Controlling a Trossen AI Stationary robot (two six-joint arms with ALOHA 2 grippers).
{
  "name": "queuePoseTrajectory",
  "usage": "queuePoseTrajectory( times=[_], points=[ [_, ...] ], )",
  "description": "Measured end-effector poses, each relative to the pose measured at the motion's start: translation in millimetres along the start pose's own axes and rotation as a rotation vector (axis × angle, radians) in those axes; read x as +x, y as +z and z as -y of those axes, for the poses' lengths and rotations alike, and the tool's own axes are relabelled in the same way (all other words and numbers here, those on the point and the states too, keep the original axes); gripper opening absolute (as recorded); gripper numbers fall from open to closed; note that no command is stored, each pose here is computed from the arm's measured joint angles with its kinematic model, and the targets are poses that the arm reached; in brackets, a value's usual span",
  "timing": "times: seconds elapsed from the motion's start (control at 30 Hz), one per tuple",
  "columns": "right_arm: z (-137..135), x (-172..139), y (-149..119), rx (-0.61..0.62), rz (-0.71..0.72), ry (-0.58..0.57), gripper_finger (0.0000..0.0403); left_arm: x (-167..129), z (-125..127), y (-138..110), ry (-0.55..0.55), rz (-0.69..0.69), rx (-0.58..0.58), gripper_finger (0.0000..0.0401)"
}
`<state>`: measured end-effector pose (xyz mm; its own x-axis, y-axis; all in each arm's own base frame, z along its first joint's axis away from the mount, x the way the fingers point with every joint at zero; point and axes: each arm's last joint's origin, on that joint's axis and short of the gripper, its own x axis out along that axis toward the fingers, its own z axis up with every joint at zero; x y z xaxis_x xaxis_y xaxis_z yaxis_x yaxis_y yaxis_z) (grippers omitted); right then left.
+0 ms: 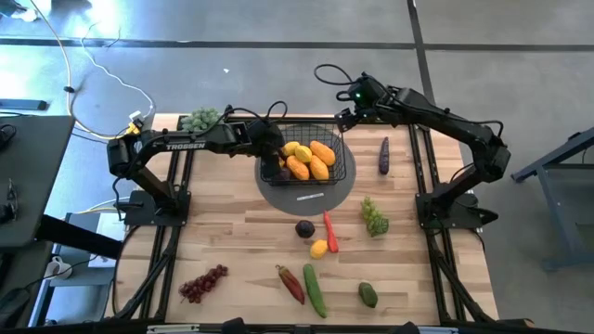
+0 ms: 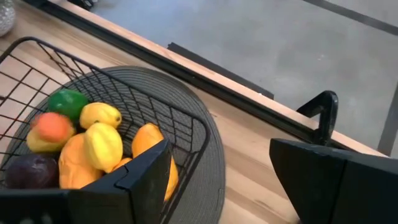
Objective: Build produce basket
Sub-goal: Put the orange into the black wire basket, then put the lemon into the black wire basket
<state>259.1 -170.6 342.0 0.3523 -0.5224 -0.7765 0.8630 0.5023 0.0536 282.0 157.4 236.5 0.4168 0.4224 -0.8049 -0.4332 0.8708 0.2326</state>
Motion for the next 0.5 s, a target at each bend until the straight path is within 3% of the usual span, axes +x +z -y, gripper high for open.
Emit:
queuePoseTrajectory(
  times=[0.23, 0.5],
  points=[
    [-5, -1, -2, -0.012, -0.008, 0.027, 0.0255, 0, -1, 0, 0.048, -0.008, -0.003, 0.0233],
    [-14, -3, -6, -0.021, -0.053, 0.135, 0.0255, -15, -3, 1, 0.054, 0.024, -0.044, 0.0233]
  ],
)
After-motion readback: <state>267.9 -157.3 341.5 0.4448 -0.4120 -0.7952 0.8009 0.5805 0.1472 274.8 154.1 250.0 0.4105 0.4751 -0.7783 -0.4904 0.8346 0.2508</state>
